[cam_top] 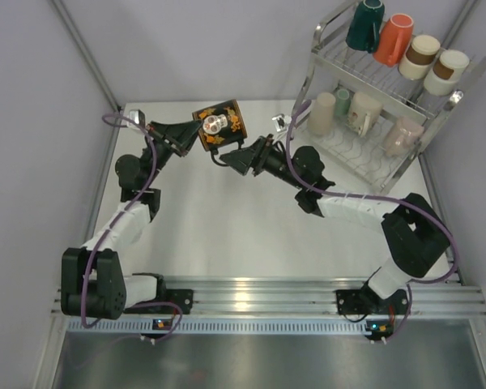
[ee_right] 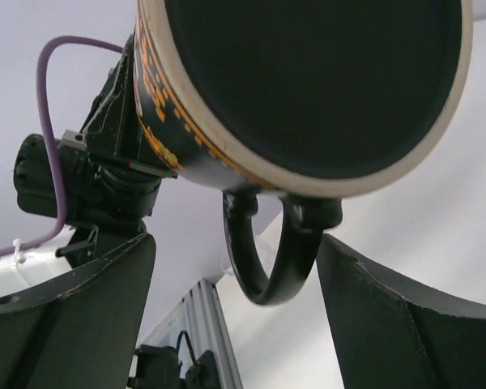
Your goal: Load the cups into the dish rack
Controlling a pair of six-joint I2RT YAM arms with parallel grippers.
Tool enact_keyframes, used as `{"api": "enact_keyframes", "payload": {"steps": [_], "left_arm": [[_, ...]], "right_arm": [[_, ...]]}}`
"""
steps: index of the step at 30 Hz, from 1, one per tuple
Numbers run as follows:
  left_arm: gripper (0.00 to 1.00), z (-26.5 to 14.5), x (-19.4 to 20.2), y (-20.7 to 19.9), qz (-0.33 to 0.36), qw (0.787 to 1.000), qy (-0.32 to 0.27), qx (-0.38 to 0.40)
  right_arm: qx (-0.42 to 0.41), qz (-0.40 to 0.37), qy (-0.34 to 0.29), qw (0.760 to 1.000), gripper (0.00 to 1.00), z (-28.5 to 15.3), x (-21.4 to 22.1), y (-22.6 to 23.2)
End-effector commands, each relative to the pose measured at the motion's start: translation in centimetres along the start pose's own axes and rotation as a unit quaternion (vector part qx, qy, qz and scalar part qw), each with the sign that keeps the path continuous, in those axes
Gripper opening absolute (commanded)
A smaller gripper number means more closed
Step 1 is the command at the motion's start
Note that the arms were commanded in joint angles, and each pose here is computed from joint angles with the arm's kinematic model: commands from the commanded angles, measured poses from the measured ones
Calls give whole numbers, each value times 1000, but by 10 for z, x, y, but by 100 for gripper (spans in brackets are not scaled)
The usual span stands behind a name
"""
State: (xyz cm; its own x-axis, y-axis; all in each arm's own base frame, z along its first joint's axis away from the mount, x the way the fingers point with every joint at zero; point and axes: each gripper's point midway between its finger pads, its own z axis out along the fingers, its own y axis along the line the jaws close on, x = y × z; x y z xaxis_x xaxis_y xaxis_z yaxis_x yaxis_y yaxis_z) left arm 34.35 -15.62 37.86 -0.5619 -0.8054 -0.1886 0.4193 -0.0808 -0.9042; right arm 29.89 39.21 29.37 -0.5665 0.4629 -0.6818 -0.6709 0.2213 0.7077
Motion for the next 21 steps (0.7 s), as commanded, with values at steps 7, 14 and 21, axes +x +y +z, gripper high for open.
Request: {"api": "enact_keyframes", "payload": {"steps": [7,14,21], "left_arm": [[0,-18,3,-103,48,985,-28,165],[0,-18,7,-103,54,984,-21,169],[0,-18,9,-103,52,983,-18,175]], "right_arm": [[-79,-27,-32,996,77,28,-23,44],[-102,-11,-18,995,69,39,-21,52],[-117,-8,-10,993,44,40,-13,58]]}}
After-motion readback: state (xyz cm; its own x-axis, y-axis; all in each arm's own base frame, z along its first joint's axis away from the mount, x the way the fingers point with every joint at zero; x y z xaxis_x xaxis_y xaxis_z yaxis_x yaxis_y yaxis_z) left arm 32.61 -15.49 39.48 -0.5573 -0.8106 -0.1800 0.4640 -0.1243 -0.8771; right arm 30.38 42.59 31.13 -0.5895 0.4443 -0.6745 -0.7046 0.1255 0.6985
